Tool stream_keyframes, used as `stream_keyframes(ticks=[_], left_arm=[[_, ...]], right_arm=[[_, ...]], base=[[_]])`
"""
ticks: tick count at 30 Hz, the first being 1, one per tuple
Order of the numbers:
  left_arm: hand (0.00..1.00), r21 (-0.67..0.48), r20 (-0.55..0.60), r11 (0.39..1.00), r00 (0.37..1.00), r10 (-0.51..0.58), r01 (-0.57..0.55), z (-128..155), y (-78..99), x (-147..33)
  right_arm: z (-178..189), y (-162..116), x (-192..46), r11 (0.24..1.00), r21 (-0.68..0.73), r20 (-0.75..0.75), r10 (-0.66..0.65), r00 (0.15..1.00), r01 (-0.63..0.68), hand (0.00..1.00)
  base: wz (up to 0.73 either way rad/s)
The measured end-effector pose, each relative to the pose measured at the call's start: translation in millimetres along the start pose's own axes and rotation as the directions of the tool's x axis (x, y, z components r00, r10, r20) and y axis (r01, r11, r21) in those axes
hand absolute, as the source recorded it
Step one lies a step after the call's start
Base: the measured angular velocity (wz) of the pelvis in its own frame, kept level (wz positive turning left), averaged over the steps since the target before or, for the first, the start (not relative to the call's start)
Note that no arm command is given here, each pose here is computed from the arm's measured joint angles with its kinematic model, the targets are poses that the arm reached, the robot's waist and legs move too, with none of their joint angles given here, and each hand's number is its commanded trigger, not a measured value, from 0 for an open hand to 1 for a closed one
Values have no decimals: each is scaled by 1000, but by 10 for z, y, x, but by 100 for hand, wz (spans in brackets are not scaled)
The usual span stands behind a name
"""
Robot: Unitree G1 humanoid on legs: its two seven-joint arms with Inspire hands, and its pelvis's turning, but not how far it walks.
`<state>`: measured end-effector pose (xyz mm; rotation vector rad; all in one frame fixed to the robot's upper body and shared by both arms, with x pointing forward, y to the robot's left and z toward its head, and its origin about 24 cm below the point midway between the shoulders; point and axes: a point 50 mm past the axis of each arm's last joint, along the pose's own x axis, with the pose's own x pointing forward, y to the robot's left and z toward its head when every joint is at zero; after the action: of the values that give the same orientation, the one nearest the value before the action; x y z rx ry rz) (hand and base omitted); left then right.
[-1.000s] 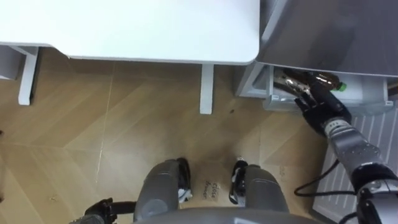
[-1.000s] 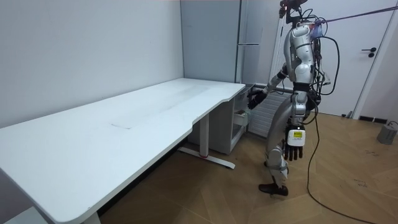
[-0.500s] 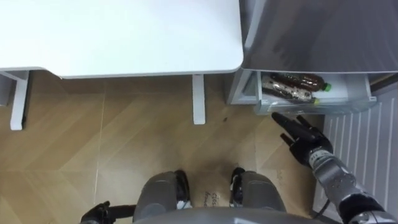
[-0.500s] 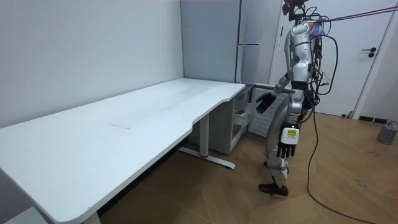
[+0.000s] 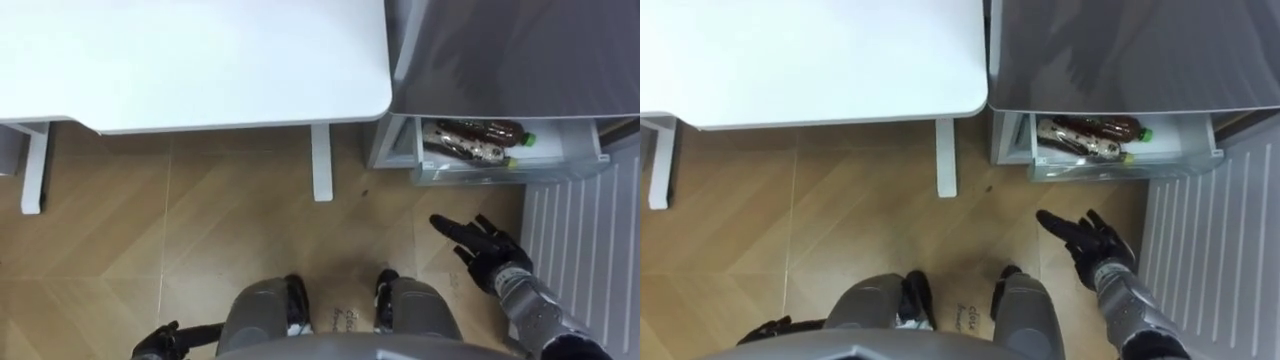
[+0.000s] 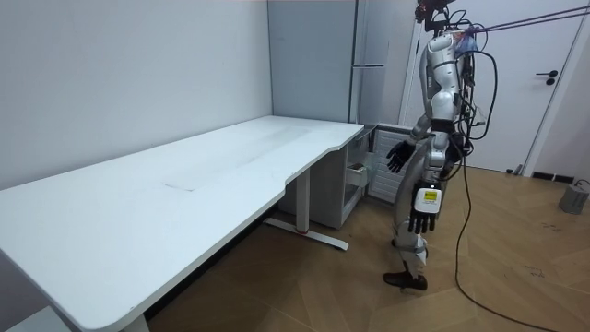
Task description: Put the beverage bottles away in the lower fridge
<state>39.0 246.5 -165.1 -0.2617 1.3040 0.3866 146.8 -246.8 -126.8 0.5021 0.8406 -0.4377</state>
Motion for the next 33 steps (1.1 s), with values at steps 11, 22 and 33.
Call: stream_keyframes(ticks=[11, 22, 33], left_arm=[[0, -7, -1, 999, 999, 34, -34, 11, 11, 2], [0, -12, -25, 998, 998, 65, -65, 27, 28, 4], [0, 32, -18, 996, 996, 84, -83, 145, 33, 11]], right_arm=[[282, 101, 139, 902, 428, 22, -71, 997, 54, 0], [661, 216, 213, 605, 794, 111, -57, 992, -55, 0], [1207, 325, 201, 562, 794, 282, -5, 960, -230, 0]], base=[[4], [9], [11]])
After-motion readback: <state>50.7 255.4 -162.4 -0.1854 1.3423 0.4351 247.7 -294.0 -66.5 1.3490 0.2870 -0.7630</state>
